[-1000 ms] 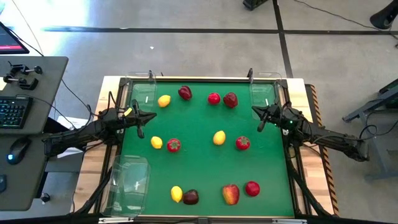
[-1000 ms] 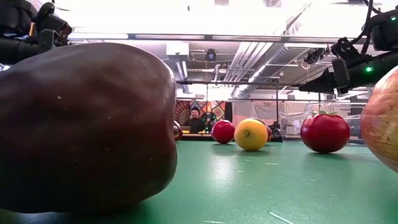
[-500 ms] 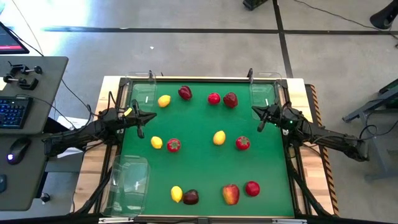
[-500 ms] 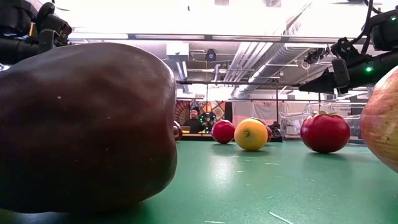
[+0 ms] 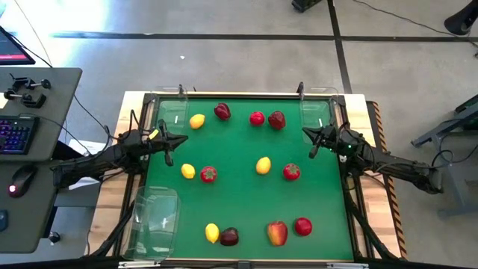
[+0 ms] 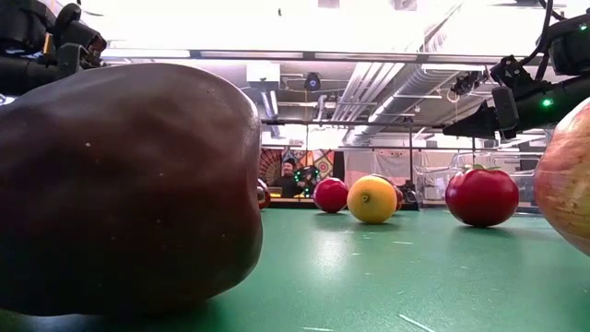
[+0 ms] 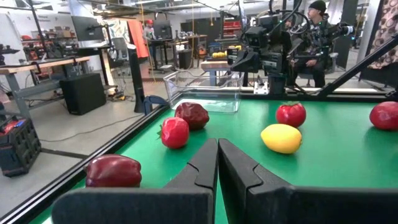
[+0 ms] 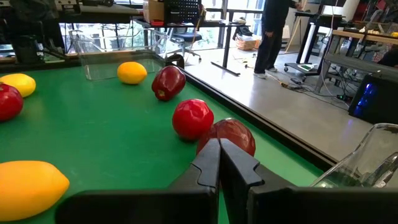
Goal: Sort produce into baskets
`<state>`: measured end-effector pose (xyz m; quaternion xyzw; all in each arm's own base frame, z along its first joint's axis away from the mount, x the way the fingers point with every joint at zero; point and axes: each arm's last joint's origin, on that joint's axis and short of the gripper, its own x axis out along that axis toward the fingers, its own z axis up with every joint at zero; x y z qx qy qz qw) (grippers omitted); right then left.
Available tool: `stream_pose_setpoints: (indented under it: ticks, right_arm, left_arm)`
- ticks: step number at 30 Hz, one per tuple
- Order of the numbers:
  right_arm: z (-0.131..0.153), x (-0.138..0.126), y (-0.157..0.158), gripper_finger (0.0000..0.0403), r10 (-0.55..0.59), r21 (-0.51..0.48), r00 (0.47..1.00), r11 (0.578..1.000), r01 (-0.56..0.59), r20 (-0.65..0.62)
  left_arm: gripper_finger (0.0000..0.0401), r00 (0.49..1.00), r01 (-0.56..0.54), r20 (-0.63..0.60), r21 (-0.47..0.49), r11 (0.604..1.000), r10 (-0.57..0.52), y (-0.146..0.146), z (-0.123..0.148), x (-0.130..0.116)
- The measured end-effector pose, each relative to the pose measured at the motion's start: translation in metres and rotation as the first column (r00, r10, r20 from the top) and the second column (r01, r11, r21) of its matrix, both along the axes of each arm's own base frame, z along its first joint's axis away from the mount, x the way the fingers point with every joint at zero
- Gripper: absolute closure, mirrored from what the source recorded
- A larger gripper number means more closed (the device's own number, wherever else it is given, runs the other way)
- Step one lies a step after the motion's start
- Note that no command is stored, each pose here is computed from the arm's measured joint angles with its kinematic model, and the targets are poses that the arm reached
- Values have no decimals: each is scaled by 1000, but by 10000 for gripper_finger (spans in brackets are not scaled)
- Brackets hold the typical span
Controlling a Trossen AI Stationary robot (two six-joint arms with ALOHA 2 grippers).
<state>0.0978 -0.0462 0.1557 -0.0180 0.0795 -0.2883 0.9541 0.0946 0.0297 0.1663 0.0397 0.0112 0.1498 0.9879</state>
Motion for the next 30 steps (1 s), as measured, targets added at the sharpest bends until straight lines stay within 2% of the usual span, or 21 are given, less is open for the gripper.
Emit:
stream_pose_setpoints:
  ticks: [30]
  right_arm:
    - [0,0,0,402,0,0,1000,1000,0,0]
  left_arm:
    - [401,1000,2,10,2,1000,-2,0,1,0]
